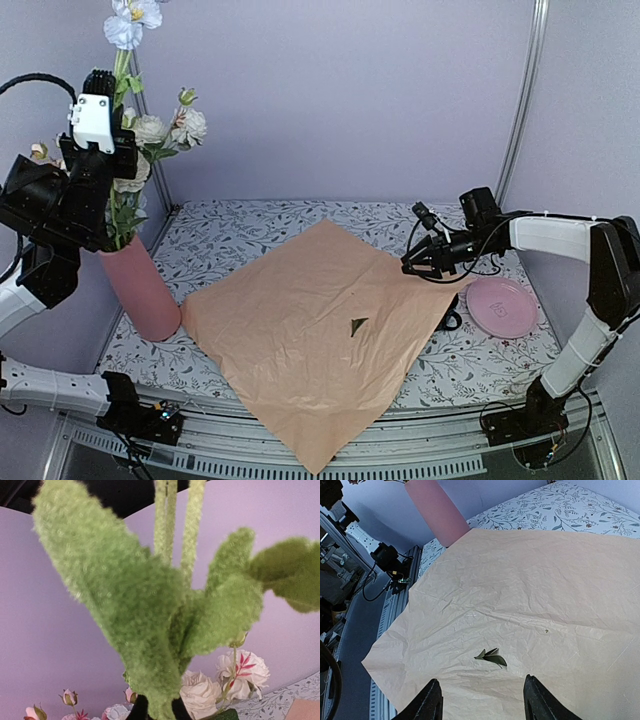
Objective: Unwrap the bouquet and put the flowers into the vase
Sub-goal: Place the fake flower in the vase.
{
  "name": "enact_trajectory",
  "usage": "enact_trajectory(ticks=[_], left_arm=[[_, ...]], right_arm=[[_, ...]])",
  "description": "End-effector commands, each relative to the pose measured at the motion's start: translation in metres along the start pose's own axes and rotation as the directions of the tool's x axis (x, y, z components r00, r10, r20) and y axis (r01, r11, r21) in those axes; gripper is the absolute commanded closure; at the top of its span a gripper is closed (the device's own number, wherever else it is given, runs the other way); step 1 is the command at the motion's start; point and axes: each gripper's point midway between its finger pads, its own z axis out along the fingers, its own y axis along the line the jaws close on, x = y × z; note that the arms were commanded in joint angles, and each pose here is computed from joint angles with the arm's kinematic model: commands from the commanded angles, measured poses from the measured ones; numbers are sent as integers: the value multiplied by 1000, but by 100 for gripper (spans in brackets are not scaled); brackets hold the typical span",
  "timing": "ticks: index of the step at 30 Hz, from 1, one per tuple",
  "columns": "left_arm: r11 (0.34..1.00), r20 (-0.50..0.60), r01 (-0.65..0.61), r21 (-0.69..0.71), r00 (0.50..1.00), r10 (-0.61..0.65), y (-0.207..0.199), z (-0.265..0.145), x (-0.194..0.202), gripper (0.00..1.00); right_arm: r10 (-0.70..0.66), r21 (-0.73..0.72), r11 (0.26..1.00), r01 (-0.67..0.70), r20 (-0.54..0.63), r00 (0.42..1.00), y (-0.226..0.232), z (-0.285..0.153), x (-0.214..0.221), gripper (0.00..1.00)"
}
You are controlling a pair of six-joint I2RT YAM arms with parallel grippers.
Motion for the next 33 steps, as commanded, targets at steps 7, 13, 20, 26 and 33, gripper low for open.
enact_trajectory(ticks=[7,13,20,26,33], left_arm=[[991,-53,98,-91,993,-103,24,-28,46,100],[989,-116,112,-92,986,-123,20,-40,81,100],[988,-196,132,-76,970,-145,8,-44,102,100],[989,-243,129,-68,960,-142,-4,-46,120,100],[987,-281,130,-96,948,-152,-1,-51,130,99]], right_arm=[[23,-38,999,-23,-7,1000,-1,5,5,43],[36,-50,998,-36,-10,999,-2,6,7,43],[40,-55,998,-40,-10,999,-2,7,8,43],[40,-59,997,-41,-11,999,-1,7,7,43],[40,-66,997,-40,-10,999,1,7,7,43]])
